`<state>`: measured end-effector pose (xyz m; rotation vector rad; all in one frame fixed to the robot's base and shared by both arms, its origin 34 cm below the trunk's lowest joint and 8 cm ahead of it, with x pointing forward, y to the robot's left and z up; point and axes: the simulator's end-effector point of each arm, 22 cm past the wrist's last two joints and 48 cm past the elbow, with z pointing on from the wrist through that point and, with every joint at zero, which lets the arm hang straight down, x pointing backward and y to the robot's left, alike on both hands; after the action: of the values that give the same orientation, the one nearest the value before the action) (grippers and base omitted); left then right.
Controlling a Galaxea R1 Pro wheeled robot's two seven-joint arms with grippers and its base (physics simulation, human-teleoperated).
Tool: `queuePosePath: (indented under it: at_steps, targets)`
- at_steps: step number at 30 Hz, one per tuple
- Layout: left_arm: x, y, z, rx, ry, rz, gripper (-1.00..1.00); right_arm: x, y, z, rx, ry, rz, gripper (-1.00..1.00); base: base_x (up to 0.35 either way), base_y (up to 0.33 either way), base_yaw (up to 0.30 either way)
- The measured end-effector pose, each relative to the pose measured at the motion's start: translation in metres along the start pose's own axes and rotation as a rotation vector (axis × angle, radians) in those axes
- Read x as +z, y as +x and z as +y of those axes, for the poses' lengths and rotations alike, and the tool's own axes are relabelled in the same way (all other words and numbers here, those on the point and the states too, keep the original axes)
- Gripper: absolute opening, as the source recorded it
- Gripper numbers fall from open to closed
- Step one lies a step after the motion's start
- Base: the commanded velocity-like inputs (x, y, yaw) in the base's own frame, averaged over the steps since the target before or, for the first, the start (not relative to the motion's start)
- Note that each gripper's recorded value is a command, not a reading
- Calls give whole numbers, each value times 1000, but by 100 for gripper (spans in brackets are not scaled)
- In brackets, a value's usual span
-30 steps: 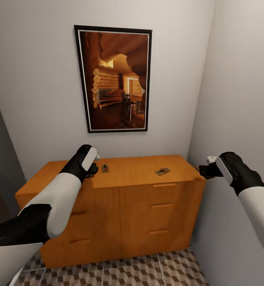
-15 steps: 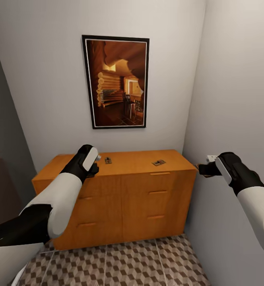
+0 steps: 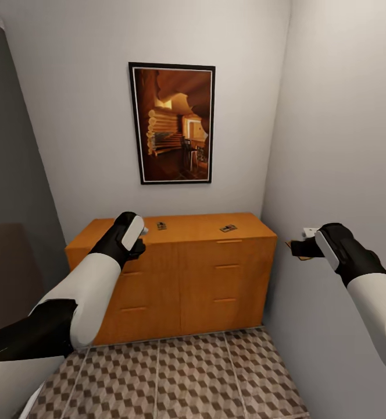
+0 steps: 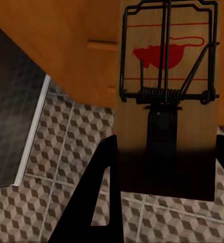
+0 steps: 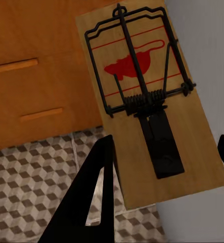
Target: Take the four mousetraps from the cabinet in the bathroom and place them on the bathroom floor. Make sure all four end up on the same floor surface, and ensure that at least two of them are either under or directly next to the same bathroom sink.
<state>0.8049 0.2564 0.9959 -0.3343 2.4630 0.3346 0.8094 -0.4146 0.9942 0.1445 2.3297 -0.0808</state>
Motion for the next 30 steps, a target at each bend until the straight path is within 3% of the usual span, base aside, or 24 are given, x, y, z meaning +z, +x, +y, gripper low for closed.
queuePosePath:
  at_steps: [14,19,23,26,30]
  targets:
    - [15,24,-4,30,-9,65,-100,32,40,-14,31,21,67,-100,-347,0,0]
    - [34,57,-8,63,-19,143,-100,56,68,7,35,3,92,-100,-347,0,0]
    - [53,80,-10,42,-37,166,-100,70,89,20,20,1,109,-100,-347,0,0]
    - [77,122,-10,25,-65,215,-100,85,117,29,1,6,136,-100,-347,0,0]
    - [93,141,-8,-7,-71,211,-100,99,153,30,0,10,164,-100,-347,0,0]
